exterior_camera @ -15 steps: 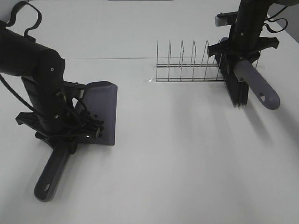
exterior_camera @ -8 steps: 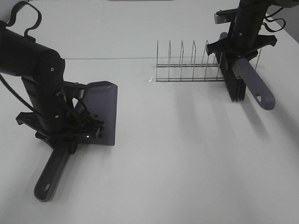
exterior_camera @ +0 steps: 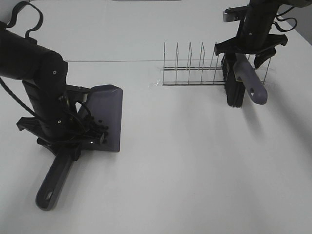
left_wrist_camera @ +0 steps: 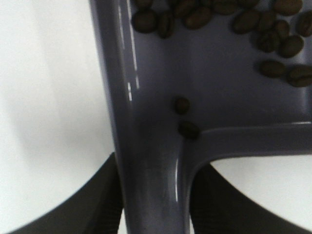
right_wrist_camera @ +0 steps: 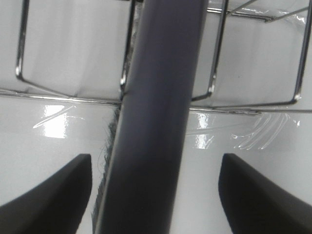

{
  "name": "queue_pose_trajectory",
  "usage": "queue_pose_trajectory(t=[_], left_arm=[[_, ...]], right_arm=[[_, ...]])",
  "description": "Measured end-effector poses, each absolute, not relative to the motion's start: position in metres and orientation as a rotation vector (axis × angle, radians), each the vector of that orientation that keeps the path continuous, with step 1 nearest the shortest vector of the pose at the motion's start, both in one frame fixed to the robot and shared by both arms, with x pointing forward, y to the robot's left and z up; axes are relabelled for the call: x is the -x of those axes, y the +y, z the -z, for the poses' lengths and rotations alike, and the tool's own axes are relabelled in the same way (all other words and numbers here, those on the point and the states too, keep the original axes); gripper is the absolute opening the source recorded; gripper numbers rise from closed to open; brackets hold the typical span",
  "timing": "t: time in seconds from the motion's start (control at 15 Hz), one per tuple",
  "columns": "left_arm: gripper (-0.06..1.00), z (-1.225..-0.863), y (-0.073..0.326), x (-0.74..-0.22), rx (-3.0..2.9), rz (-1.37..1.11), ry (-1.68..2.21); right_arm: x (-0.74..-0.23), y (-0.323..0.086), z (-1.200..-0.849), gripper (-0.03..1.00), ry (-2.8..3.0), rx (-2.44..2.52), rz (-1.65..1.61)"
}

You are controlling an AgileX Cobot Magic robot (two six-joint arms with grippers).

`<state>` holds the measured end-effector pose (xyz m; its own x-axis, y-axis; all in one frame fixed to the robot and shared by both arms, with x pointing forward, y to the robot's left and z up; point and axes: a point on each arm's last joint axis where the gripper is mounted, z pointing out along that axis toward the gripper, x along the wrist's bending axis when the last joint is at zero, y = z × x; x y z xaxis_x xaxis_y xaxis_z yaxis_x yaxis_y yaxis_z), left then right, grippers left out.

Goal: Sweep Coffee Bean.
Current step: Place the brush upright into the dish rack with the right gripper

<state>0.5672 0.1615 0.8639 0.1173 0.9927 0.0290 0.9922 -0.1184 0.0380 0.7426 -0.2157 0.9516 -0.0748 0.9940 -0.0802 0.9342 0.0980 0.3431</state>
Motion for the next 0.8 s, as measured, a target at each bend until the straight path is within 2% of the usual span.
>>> queue_pose_trajectory(t=[0.4,0.8], left_arm=[[0.38,-0.874,0.156,-0.570,-2.217,-0.109,2.022],[0.38,-0.891,0.125,-0.585,-2.151,-0.120,1.930]], right_arm=[[-0.727,-0.210,-1.009,0.70,2.083,-1.991,-0.426],[-0.722,-0.207,-1.017,0.70,2.100,-2.014,-0.450]])
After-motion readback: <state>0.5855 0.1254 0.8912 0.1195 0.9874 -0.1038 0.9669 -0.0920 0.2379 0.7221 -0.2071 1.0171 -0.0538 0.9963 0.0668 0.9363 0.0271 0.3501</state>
